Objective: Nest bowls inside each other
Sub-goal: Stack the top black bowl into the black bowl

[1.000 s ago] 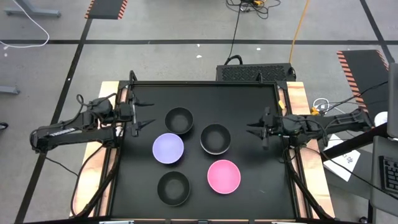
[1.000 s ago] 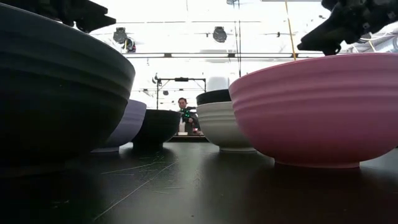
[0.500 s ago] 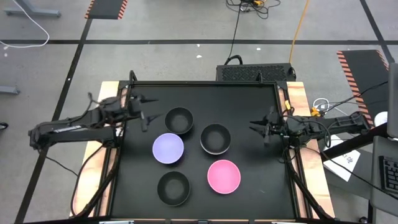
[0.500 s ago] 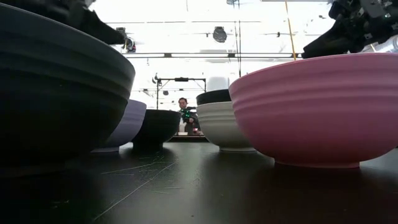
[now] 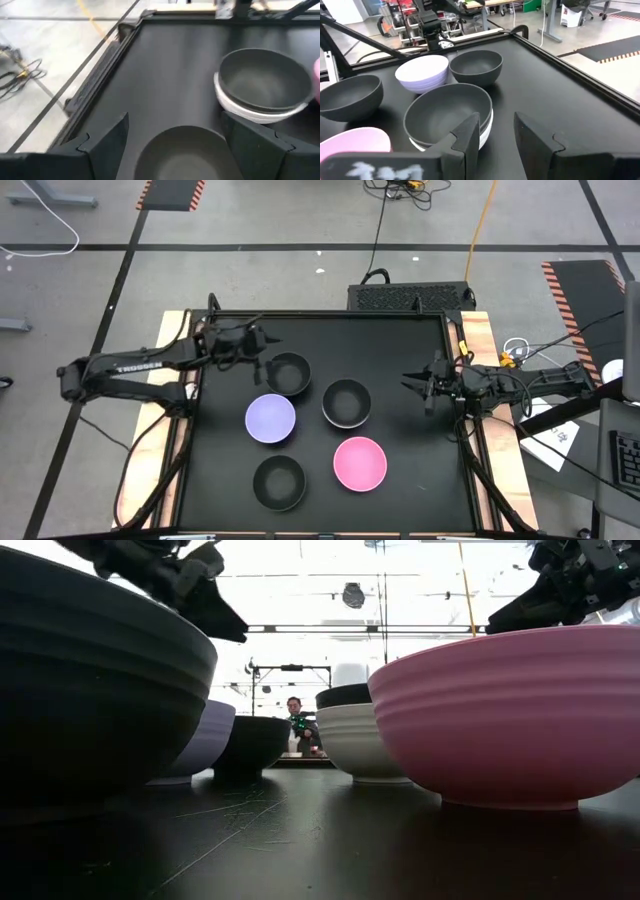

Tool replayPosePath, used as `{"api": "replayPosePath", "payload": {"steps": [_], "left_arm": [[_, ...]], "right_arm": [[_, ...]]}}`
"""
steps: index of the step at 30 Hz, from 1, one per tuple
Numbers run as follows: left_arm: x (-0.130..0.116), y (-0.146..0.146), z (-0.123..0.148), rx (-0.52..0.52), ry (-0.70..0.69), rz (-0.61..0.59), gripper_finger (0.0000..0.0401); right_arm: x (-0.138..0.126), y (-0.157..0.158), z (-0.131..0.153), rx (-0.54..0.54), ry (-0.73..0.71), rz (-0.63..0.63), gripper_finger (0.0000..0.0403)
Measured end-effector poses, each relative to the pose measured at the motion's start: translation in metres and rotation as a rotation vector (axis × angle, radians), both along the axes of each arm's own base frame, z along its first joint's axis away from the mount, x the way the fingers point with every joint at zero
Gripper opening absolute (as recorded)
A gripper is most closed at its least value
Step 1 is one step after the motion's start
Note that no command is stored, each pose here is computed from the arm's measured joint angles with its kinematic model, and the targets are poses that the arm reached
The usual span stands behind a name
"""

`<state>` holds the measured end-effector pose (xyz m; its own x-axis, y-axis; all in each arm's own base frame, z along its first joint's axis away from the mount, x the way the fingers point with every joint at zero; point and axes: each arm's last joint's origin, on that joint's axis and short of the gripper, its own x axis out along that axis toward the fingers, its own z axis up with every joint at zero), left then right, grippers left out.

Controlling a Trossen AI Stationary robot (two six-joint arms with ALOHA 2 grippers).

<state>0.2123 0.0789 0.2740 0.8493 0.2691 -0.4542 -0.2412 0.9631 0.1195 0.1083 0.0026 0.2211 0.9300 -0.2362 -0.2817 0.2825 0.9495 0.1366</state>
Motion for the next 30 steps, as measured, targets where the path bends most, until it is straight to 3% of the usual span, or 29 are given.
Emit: {"api": "replayPosePath", "payload": {"steps": [4, 12, 20, 30], "left_arm": [[0.006, 0.018, 0.008, -0.042, 0.073, 0.065, 0.0322], [-0.003, 0.049, -0.007, -0.210, 0.227, 0.205, 0.0322], [-0.012, 0.054, -0.025, -0.369, 0.363, 0.261, 0.0322], [0.000, 0.052, -0.041, -0.423, 0.430, 0.255, 0.0321]], "right_arm": [[0.000, 0.000, -0.001, 0.016, 0.010, 0.008, 0.0114], [-0.001, 0.002, -0.005, 0.065, 0.048, 0.049, 0.0114], [-0.001, 0.002, -0.005, 0.052, 0.051, 0.056, 0.0114], [-0.001, 0.002, -0.006, 0.041, 0.057, 0.059, 0.0114]]}}
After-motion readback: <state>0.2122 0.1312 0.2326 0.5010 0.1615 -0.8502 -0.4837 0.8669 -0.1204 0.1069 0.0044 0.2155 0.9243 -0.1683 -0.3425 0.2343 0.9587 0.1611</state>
